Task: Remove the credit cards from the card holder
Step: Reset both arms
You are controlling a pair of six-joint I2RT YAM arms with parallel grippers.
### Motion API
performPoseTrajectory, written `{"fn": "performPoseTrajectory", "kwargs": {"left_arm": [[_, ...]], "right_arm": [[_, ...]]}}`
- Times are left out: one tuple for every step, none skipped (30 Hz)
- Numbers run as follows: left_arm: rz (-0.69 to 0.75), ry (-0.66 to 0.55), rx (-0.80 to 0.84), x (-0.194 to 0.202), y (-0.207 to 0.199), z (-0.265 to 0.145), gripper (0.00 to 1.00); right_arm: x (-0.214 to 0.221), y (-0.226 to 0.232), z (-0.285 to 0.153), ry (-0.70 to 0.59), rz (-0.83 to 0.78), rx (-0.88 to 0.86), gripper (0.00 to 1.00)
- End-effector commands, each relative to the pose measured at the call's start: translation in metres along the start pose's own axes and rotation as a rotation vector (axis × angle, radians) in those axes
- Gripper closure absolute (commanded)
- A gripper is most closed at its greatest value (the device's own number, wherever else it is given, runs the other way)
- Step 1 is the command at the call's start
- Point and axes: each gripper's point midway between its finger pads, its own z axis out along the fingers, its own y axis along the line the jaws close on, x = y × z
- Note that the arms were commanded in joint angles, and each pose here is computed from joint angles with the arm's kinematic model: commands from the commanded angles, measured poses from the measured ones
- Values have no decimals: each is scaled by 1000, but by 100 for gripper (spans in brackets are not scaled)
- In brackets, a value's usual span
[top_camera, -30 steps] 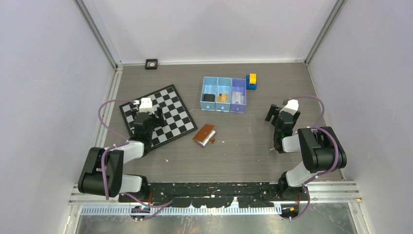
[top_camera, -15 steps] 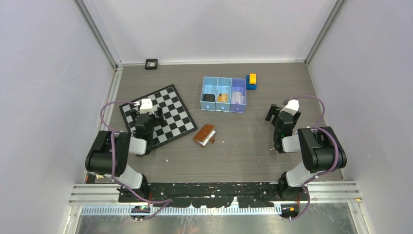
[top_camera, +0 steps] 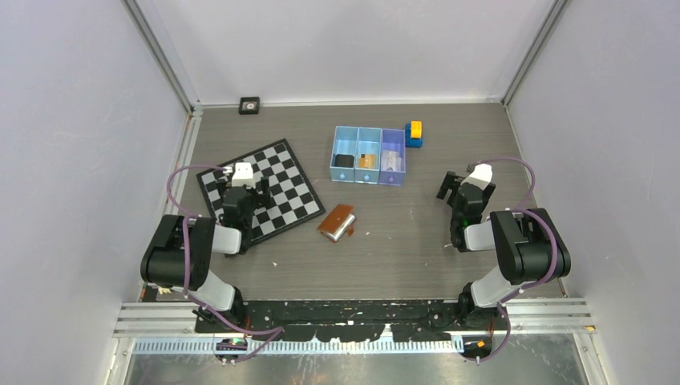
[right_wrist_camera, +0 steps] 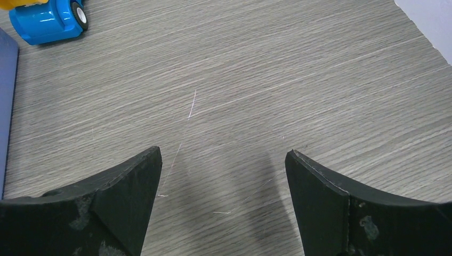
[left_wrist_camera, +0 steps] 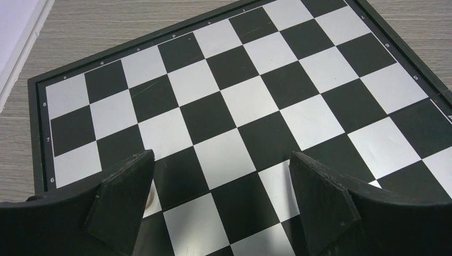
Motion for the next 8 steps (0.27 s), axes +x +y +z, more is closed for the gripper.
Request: {"fn": "performPoseTrajectory", "kwargs": {"left_arm": [[2, -52, 2, -17, 0, 5, 0], [3, -52, 5, -17, 0, 6, 0], [4, -49, 7, -17, -1, 6, 0], [4, -46, 9, -16, -1, 6, 0], [4, -46, 9, -17, -1, 6, 0], [5, -44, 8, -16, -1, 7, 0], [5, -44, 8, -16, -1, 7, 0], [5, -44, 9, -17, -1, 7, 0]], "right_arm": [[-23, -1, 5, -73, 35, 22, 9], [-23, -1, 5, -73, 35, 22, 9], [-23, -1, 5, -73, 35, 21, 9], [-23, 0, 5, -73, 34, 21, 9], [-22, -1, 5, -73, 35, 22, 9], [-23, -1, 6, -74, 36, 21, 9], [-23, -1, 5, -74, 35, 21, 9], [-23, -1, 5, -73, 35, 21, 9]]}}
